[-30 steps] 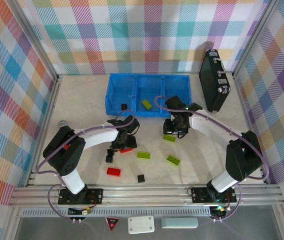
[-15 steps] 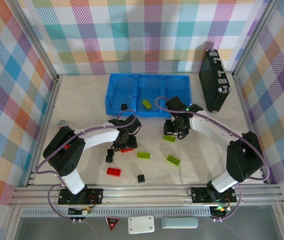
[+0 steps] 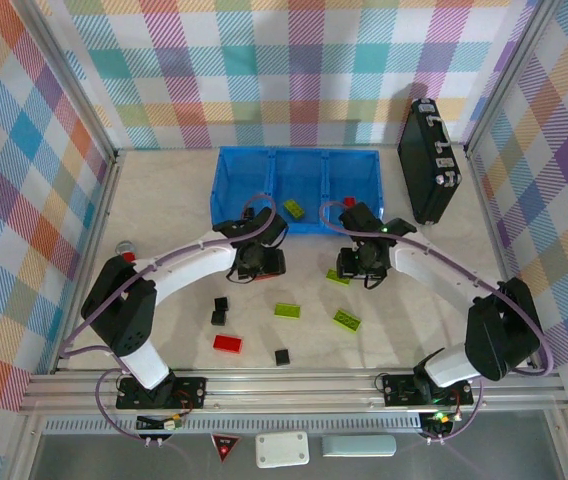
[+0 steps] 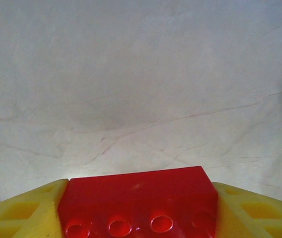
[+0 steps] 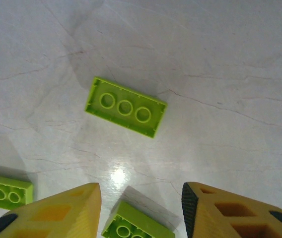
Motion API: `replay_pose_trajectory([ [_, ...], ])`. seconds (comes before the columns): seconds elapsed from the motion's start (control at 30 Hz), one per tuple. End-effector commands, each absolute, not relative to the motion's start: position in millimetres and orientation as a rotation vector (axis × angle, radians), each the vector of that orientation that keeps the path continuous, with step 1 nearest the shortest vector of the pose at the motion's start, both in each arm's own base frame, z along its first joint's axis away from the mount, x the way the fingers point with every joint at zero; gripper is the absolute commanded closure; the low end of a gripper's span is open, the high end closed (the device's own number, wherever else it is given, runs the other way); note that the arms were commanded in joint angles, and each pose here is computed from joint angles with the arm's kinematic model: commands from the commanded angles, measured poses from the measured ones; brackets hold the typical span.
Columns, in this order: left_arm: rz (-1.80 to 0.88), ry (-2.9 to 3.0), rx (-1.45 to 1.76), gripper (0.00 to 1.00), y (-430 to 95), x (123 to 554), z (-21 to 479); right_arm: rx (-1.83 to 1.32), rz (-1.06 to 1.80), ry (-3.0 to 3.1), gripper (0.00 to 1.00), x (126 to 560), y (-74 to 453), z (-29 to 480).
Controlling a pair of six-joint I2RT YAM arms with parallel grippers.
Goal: Sort the legos into containers by color
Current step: Pick up the lego from the middle-left of the table, then place the lego in the container.
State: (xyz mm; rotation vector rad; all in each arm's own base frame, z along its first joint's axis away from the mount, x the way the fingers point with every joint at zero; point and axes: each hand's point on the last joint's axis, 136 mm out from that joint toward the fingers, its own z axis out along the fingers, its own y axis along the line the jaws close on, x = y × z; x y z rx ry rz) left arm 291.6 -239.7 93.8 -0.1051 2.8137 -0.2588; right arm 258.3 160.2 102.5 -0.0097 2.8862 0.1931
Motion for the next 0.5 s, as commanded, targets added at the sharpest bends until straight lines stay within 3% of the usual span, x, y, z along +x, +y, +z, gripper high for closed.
replay_pose_trajectory([
  [0.0,-0.263,2.79,-0.006,0.37,-251.4,300.2,110.4,0.061,0.145,2.901,0.51,247.1,142.9,103.1],
  [0.47,-0.461,2.72,0.115,0.38,-324.5,350.9,145.2,0.209,0.053,2.92,0.51,201.0,103.3,98.7],
])
